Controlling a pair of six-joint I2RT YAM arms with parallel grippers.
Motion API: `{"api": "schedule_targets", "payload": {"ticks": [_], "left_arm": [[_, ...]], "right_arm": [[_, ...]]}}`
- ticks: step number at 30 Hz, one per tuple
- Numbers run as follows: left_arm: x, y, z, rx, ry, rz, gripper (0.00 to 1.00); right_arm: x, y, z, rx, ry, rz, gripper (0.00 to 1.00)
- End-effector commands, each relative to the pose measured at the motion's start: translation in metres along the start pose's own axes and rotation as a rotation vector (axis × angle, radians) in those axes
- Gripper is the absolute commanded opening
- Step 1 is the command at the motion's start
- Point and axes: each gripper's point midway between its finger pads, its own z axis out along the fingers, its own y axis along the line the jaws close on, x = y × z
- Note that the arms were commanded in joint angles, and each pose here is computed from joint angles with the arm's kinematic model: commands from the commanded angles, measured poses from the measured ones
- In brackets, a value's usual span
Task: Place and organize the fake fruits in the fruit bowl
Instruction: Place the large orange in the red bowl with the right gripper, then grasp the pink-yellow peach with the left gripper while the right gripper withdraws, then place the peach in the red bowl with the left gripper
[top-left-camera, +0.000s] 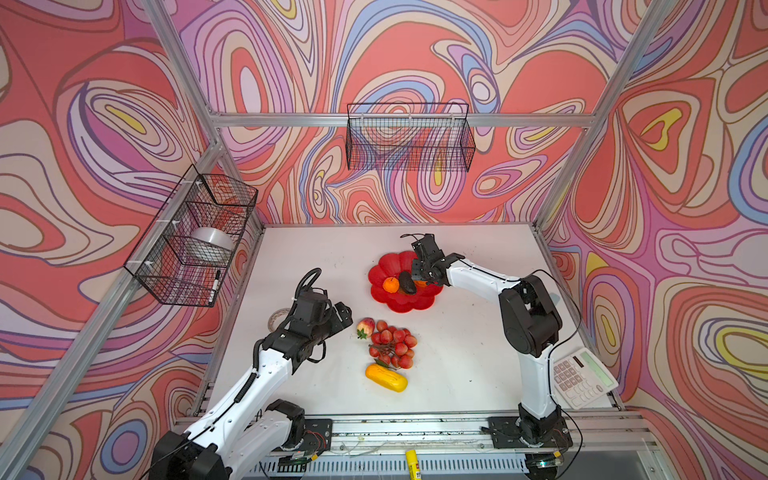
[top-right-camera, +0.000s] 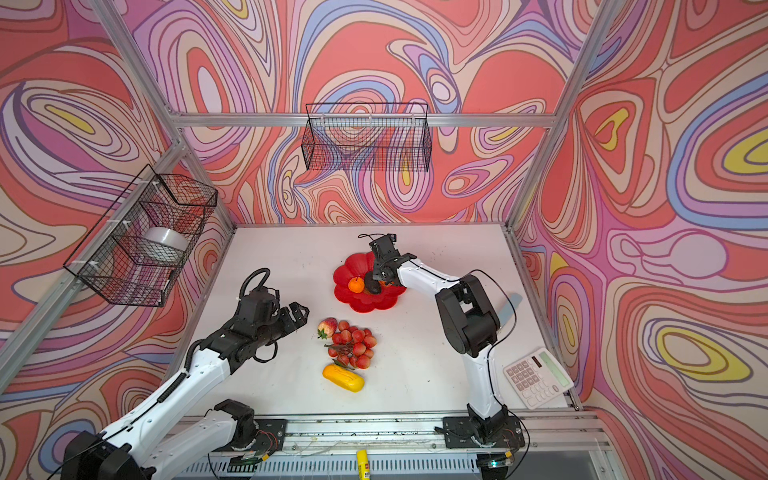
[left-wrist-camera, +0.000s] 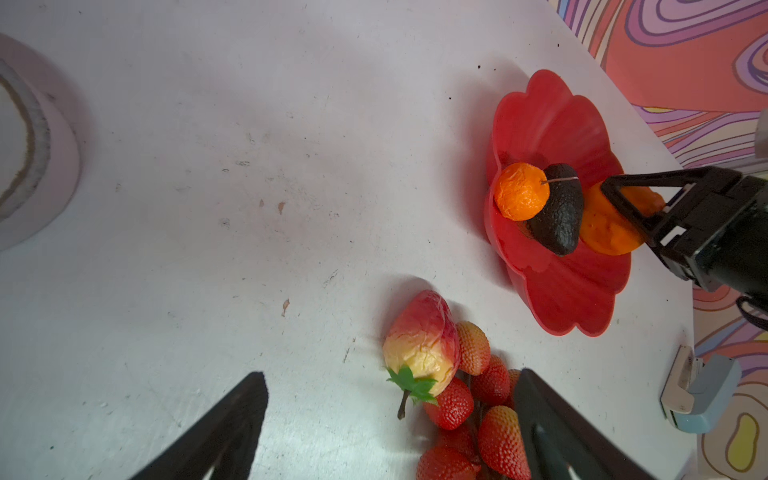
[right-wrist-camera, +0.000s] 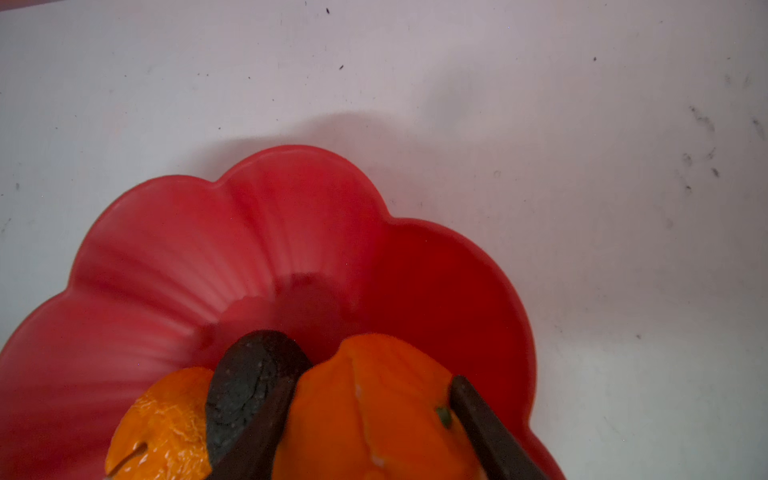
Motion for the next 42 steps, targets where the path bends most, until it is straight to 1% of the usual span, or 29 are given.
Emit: {"api": "schedule_targets", "payload": {"ticks": [1,3,6,8,11,13,15,16,20,23,28,29,31,33,35,36,38,42], "left_arm": [[0.004,-0.008,0.007,0.043,0.033,-0.012,0.93],[0.008,-0.011,0.011,0.06,0.057,-0.006,0.91],[0.015,-0.012,0.016,0.064,0.102,0.003,0.89],[0.017,-0.018,0.02,0.089,0.12,0.012,0.88],[0.026,-0.021,0.027,0.1,0.169,0.024,0.87],[0.032,-0.024,0.032,0.101,0.197,0.042,0.87],[0.037,-0.029,0.036,0.103,0.213,0.071,0.86],[0.04,-0.032,0.038,0.1,0.22,0.087,0.87],[0.047,-0.028,0.051,0.042,0.242,0.113,0.86],[0.049,-0.026,0.063,0.023,0.257,0.116,0.84],[0.056,-0.021,0.08,-0.019,0.306,0.123,0.72],[0.058,-0.018,0.082,-0.035,0.31,0.116,0.69],[0.058,-0.015,0.085,-0.042,0.304,0.112,0.57],[0.057,-0.015,0.084,-0.042,0.292,0.111,0.42],[0.052,-0.015,0.076,-0.043,0.273,0.125,0.32],[0.049,-0.015,0.069,-0.045,0.255,0.134,0.3],[0.041,-0.013,0.052,-0.056,0.215,0.147,0.29],[0.016,-0.04,0.011,0.05,0.118,0.231,0.29]], "right_arm": [[-0.005,0.003,0.003,-0.013,-0.005,0.017,0.66],[-0.009,0.004,0.0,-0.017,-0.014,0.023,0.71],[-0.022,0.005,-0.011,-0.027,-0.041,0.033,0.76],[-0.036,0.005,-0.027,-0.041,-0.076,0.042,0.78],[-0.062,0.001,-0.061,-0.051,-0.159,0.06,0.85],[-0.076,-0.003,-0.09,-0.071,-0.224,0.086,0.88],[-0.08,-0.007,-0.11,-0.09,-0.266,0.109,0.9],[-0.086,-0.009,-0.131,-0.112,-0.301,0.127,0.91],[-0.077,-0.021,-0.165,-0.138,-0.329,0.175,0.91],[-0.065,-0.034,-0.184,-0.141,-0.336,0.206,0.91],[-0.049,-0.056,-0.208,-0.112,-0.355,0.24,0.91],[-0.047,-0.059,-0.211,-0.104,-0.36,0.245,0.91],[-0.044,-0.065,-0.217,-0.096,-0.368,0.251,0.91],[-0.042,-0.067,-0.22,-0.093,-0.372,0.255,0.91],[-0.04,-0.068,-0.221,-0.096,-0.371,0.257,0.91],[-0.039,-0.068,-0.22,-0.096,-0.369,0.258,0.91],[-0.039,-0.068,-0.219,-0.097,-0.366,0.26,0.91],[-0.039,-0.067,-0.215,-0.095,-0.368,0.256,0.91]]}}
